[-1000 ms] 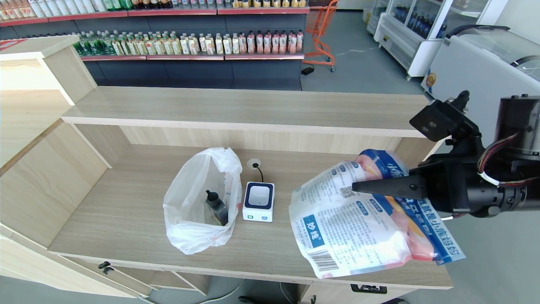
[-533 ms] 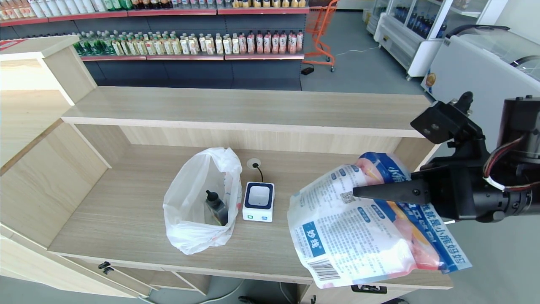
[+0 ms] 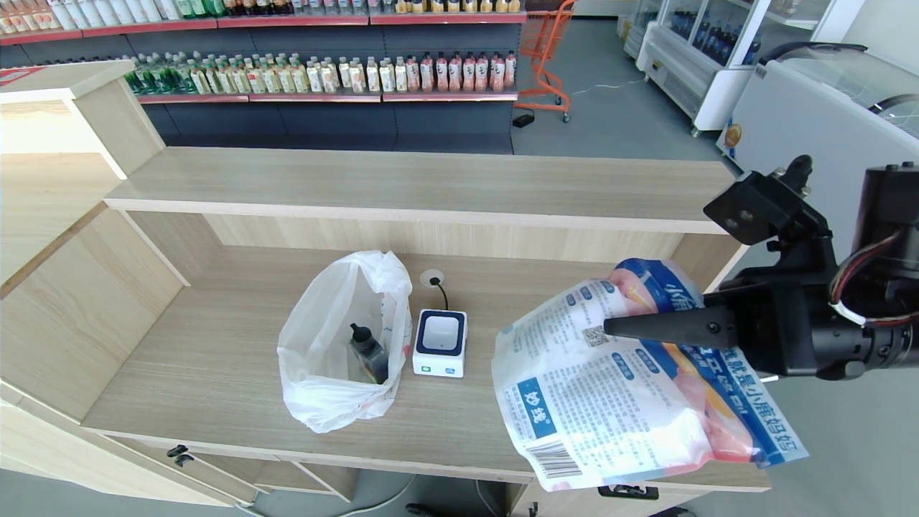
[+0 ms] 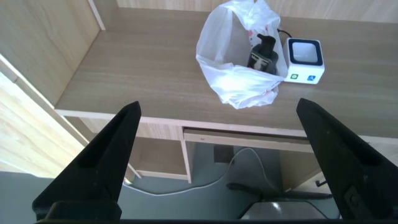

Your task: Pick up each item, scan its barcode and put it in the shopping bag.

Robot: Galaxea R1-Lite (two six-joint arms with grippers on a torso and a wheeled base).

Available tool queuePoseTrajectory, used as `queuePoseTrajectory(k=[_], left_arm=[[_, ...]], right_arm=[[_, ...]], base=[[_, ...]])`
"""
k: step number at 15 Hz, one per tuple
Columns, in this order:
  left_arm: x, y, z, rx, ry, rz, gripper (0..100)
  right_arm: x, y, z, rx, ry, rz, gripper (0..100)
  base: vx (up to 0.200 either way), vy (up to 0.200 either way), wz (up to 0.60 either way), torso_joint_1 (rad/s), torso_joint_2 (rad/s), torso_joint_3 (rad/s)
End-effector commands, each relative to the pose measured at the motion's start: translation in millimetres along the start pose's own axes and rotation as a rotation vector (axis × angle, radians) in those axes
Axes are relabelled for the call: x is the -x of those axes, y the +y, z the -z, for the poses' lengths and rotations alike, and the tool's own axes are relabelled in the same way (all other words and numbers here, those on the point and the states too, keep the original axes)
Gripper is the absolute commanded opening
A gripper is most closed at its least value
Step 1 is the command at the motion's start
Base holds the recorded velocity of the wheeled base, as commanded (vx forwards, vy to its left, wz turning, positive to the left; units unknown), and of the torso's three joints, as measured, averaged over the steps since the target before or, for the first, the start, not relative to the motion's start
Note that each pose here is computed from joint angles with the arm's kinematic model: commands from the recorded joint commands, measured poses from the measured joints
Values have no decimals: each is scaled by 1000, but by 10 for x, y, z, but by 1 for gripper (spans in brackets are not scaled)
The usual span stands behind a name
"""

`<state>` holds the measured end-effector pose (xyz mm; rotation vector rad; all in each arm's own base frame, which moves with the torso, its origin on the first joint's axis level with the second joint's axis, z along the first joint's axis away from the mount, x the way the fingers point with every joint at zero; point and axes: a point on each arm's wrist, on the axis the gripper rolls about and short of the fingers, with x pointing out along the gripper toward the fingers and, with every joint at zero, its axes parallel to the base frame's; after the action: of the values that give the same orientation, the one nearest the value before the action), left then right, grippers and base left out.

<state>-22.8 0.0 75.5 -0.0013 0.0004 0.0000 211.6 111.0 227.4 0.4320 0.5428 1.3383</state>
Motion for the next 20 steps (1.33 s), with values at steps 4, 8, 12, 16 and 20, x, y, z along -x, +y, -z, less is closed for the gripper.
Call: queuePoseTrajectory(k=[4, 8, 12, 16, 20], left_arm=[[0, 0, 0, 0, 0, 0, 100], [0, 0, 0, 0, 0, 0, 100], [0, 0, 0, 0, 0, -2, 100], [0, 0, 0, 0, 0, 0, 100], [0, 0, 0, 0, 0, 0, 100]], right_arm=[[19, 15, -4, 20, -8, 1, 0], [25, 26, -3, 48, -12, 1, 0], [26, 8, 36, 62, -4, 4, 0], [35, 1, 36, 102, -8, 11, 0], [453, -676, 315, 893, 105, 342, 0]], base=[[0, 0, 0, 0, 0, 0], [0, 0, 0, 0, 0, 0], [0, 0, 0, 0, 0, 0], [0, 0, 0, 0, 0, 0], [0, 0, 0, 0, 0, 0]])
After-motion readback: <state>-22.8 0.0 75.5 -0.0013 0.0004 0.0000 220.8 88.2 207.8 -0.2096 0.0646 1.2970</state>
